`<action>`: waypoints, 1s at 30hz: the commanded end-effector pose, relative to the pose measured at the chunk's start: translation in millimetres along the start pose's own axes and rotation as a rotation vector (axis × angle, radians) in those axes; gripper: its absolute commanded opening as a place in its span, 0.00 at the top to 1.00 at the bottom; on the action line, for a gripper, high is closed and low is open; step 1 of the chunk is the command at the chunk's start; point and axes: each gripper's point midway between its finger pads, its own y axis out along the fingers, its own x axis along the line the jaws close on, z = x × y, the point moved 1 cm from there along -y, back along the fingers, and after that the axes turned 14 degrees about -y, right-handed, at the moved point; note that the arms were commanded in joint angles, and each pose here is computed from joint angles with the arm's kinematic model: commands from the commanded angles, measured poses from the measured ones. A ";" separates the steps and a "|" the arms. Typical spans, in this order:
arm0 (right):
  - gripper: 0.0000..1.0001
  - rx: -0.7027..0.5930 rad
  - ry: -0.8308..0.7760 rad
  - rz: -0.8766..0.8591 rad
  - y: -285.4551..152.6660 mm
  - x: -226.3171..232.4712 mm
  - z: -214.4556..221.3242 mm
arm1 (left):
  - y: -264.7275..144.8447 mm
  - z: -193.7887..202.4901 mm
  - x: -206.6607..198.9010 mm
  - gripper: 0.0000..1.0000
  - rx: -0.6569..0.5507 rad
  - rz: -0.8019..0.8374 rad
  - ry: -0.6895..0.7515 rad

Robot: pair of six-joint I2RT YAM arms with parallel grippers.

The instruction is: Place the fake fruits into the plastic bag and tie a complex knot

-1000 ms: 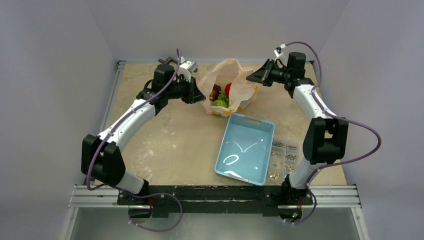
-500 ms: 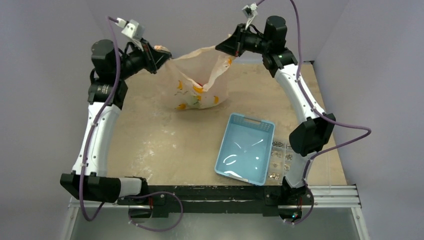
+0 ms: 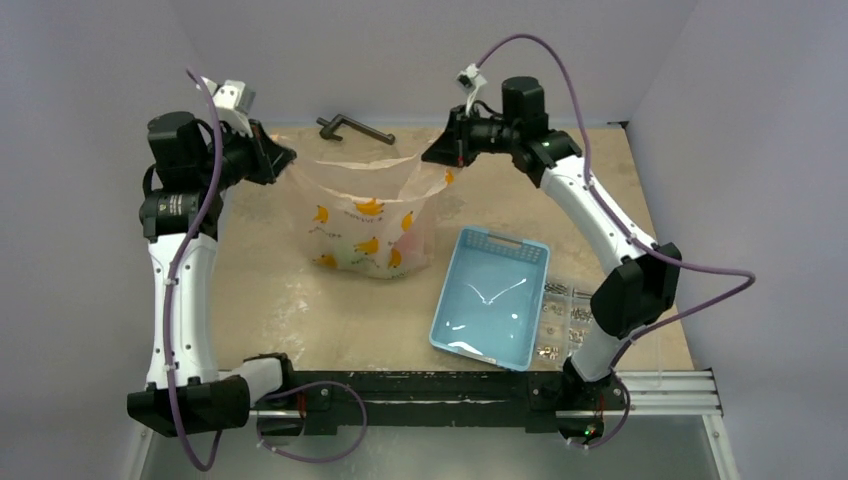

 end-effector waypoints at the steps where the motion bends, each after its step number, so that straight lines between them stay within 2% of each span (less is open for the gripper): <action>1: 1.00 0.093 0.006 -0.036 27.2 10.9 35.8 | 2.2 61.6 45.7 1.00 0.163 -0.145 -0.048; 2: 1.00 0.087 -0.002 -0.035 28.9 10.0 29.0 | 1.8 67.4 48.1 1.00 0.171 -0.151 -0.051; 3: 0.91 0.079 -0.010 -0.046 29.4 11.0 21.9 | 2.2 71.6 49.4 1.00 0.181 -0.149 -0.051; 6: 0.51 0.065 -0.052 -0.043 22.4 9.5 2.2 | 0.5 71.3 48.9 1.00 0.177 -0.152 -0.046; 7: 0.41 0.059 -0.055 -0.043 18.0 9.4 -2.9 | 0.7 69.1 46.4 1.00 0.173 -0.139 -0.039; 9: 0.31 0.049 -0.051 -0.051 6.9 12.9 -9.5 | 0.8 64.6 40.9 1.00 0.165 -0.116 -0.036; 12: 0.27 0.076 -0.058 -0.054 -4.6 21.2 -3.2 | 1.9 58.3 39.2 1.00 0.155 -0.113 -0.038; 20: 0.37 0.102 -0.054 -0.163 -18.6 48.2 22.9 | 0.1 53.9 38.1 1.00 0.153 -0.123 -0.040; 24: 0.36 0.108 -0.034 -0.167 -9.7 43.6 28.5 | -3.0 55.7 33.3 1.00 0.158 -0.110 -0.046; 27: 0.78 0.104 -0.036 -0.182 -7.1 43.4 28.5 | -5.0 57.2 31.8 0.99 0.164 -0.107 -0.044; 28: 0.89 0.090 -0.037 -0.197 -7.8 47.1 24.5 | -5.4 58.3 32.8 0.98 0.169 -0.114 -0.044; 29: 0.98 0.063 -0.034 -0.240 -9.5 55.6 16.6 | -5.9 58.6 34.6 0.93 0.174 -0.124 -0.042; 30: 1.00 0.030 -0.024 -0.291 -12.7 66.3 6.6 | -6.8 55.5 34.8 0.85 0.174 -0.133 -0.040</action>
